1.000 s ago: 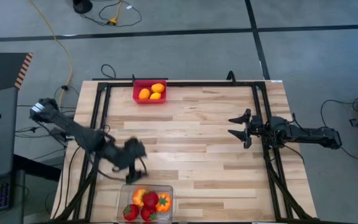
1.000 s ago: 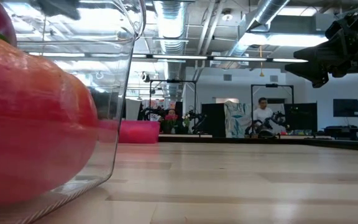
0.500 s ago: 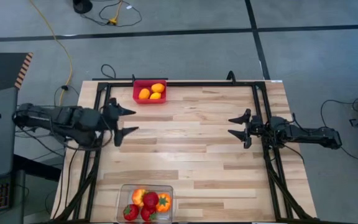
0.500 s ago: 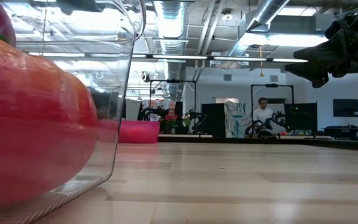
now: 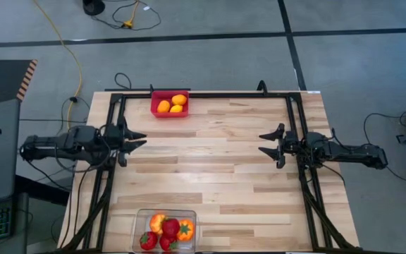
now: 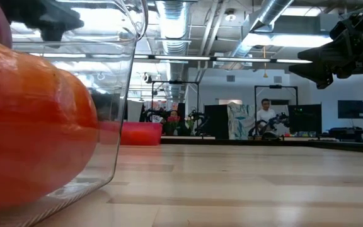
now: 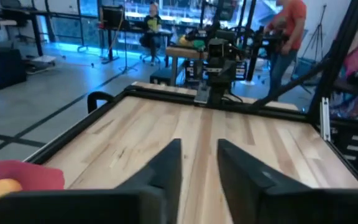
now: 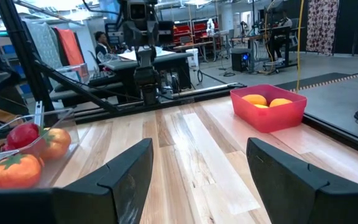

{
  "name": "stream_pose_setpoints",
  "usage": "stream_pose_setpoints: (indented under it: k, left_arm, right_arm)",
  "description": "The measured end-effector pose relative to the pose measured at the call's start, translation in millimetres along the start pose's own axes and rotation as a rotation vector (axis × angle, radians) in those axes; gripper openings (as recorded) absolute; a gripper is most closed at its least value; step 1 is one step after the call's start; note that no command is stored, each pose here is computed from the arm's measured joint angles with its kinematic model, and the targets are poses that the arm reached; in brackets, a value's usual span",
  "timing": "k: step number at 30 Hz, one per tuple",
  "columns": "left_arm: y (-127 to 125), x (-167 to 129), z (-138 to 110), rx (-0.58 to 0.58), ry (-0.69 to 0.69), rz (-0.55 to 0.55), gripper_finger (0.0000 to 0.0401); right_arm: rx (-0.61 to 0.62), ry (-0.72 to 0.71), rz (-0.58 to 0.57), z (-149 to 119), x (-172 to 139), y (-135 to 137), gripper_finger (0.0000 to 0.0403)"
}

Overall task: Sort produce into baskets
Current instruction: Return to Home Position

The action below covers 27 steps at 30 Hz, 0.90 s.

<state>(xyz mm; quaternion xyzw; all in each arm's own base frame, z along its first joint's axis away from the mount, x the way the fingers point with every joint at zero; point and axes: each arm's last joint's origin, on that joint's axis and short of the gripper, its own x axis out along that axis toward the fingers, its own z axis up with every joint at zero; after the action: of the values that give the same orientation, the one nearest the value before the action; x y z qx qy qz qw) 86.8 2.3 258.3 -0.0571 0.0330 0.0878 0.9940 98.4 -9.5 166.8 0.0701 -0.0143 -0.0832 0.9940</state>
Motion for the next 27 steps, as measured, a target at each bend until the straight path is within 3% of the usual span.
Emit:
stream_pose_setpoints:
  k: [6, 27]
  left_arm:
    - [4.4, -4.8, -22.6, 0.002, -0.022, 0.015, 0.0008]
    - [4.1, 1.0, -49.8, 0.142, -0.123, -0.069, 0.0000]
  right_arm:
    - [0.000, 0.000, 0.000, 0.0, 0.0, 0.0, 0.0286]
    - [0.000, 0.000, 0.000, 0.0, 0.0, 0.0, 0.0286]
